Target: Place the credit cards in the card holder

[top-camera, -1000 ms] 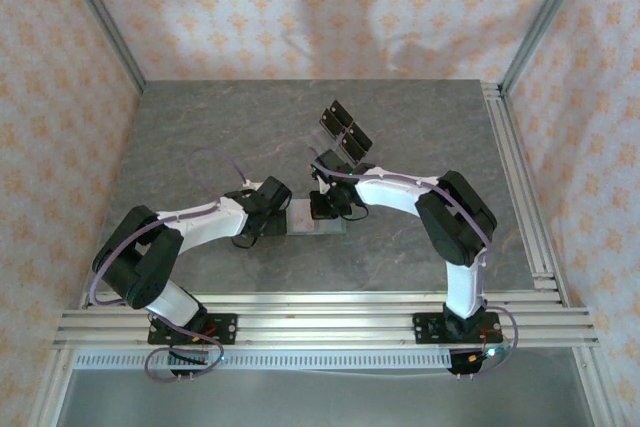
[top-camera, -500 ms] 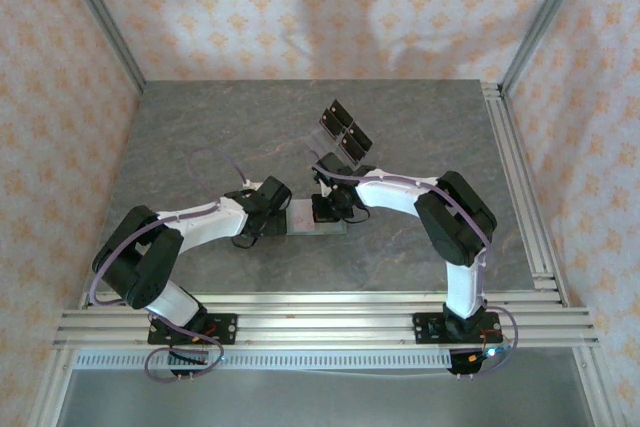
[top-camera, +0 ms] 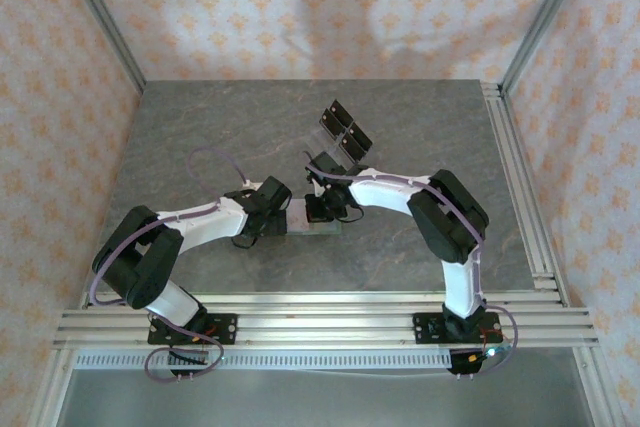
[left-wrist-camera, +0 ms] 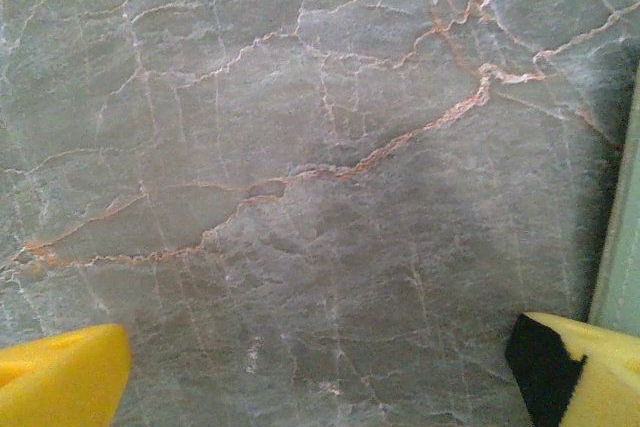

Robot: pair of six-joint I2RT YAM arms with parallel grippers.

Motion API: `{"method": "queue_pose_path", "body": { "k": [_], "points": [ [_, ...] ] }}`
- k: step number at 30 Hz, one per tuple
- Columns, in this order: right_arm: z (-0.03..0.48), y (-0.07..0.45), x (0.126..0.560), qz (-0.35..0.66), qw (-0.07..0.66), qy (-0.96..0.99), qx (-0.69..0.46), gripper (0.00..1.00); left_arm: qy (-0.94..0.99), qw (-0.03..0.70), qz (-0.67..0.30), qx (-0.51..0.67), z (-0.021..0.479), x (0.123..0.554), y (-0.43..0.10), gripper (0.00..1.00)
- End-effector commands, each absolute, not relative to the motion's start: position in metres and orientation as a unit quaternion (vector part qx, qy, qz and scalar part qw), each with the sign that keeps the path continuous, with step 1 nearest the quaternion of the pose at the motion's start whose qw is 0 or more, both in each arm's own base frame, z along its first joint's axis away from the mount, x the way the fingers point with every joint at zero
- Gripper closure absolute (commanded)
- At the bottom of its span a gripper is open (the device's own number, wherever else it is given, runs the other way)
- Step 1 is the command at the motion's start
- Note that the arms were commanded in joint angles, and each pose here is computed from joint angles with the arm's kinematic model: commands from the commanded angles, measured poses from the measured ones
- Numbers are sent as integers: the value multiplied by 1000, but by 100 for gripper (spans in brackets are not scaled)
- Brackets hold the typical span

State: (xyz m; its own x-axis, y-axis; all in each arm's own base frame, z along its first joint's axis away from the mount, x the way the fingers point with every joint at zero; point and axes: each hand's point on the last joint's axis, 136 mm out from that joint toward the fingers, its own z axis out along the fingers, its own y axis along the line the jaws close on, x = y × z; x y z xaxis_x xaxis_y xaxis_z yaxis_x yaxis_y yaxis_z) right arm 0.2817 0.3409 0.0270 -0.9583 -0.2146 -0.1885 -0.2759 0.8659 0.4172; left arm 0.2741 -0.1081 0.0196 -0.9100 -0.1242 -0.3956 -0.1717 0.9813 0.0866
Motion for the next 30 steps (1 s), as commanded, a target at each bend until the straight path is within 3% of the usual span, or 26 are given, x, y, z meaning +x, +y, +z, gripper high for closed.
{"method": "queue_pose_path", "body": {
  "k": [1,8,13,16,30],
  "points": [
    [28,350,280,232,63,962,-131,100,976,193,52,-81,13,273,-109,0],
    [52,344,283,233,87,960,-130,99,974,206,49,-85,27,276,-109,0],
    [72,324,285,231,113,960,-109,80,965,239,41,-97,59,285,-108,0],
    [72,315,284,225,116,962,-99,75,962,254,42,-96,73,290,-108,0],
    [31,284,275,186,98,975,-69,75,946,314,52,-62,92,326,-111,0]
  ]
}}
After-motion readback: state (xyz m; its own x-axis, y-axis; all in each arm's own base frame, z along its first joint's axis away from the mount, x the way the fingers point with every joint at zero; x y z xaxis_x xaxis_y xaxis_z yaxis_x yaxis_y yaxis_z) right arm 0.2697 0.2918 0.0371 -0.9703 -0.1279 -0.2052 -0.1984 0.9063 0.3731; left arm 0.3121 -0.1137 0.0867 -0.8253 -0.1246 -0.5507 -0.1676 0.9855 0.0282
